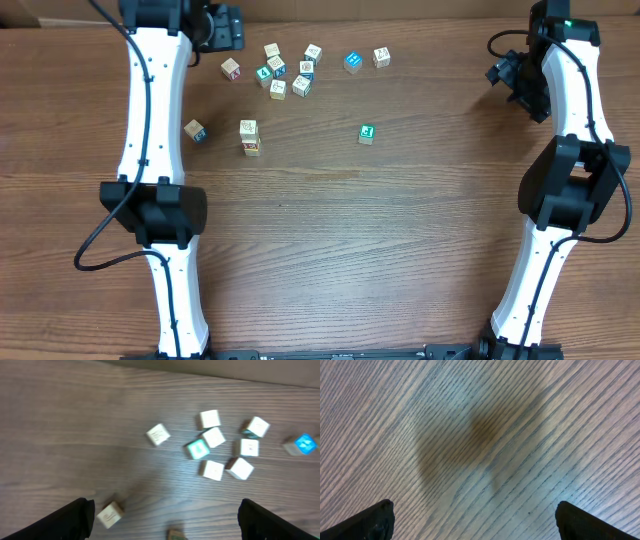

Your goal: Form a tower

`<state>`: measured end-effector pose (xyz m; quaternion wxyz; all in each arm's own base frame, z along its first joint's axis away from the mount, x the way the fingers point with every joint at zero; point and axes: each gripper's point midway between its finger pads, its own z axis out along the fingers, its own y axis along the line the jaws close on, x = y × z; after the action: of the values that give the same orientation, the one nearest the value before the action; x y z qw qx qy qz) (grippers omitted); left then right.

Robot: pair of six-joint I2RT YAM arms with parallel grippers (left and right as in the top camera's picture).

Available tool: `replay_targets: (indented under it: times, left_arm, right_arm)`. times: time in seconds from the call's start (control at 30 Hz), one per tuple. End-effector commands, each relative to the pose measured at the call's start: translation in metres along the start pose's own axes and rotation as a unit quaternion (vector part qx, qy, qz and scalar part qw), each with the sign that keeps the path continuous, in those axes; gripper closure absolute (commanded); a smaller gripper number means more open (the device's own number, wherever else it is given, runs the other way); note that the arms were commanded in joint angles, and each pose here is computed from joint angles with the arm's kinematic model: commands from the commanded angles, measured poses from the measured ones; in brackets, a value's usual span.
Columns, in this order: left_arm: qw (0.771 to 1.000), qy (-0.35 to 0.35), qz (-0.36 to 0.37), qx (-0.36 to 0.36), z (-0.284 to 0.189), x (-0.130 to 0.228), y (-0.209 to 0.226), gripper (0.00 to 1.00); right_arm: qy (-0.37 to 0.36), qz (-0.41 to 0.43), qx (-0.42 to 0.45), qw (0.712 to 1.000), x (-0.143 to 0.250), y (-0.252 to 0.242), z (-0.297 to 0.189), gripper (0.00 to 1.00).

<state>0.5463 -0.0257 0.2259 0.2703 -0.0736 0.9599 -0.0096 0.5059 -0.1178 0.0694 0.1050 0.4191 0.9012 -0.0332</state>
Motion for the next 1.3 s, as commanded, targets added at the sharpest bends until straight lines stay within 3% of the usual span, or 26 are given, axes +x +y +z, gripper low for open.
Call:
replay_targets:
  times: [0.0,0.3,0.47,0.67,0.8,1.27]
  left_arm:
    - [0.999,0.013,-0.021,-0.028,0.002,0.006,0.025,0.13]
    - [0.983,0.128,-0.110,-0.072,0.053,0.068,0.065,0.14]
    - [0.977,0.163,-0.114,-0.083,0.080,0.096,0.070,0.23]
    - [0.965,0.189,-0.151,-0.099,0.104,0.124,0.074,0.24]
    - [0.962,0.191,-0.168,-0.103,0.118,0.135,0.075,0.25]
    - [0.958,0.183,-0.181,-0.129,0.127,0.141,0.085,0.49]
  right_arm:
    - [-0.024,0.005,-0.017,1.000,-0.010,0.001,-0.026,0.00]
    - [-0.024,0.005,-0.017,1.000,-0.010,0.001,-0.026,0.00]
    - [-0.024,0.004,-0.017,1.000,-0.010,0.001,-0.026,0.00]
    - [-0.024,0.005,-0.017,1.000,-0.010,0.001,-0.026,0.00]
    - [-0.024,0.004,-0.017,1.000,-0.010,0.001,-0.026,0.00]
    - [-0.024,0.005,-0.017,1.000,-0.010,0.001,-0.026,0.00]
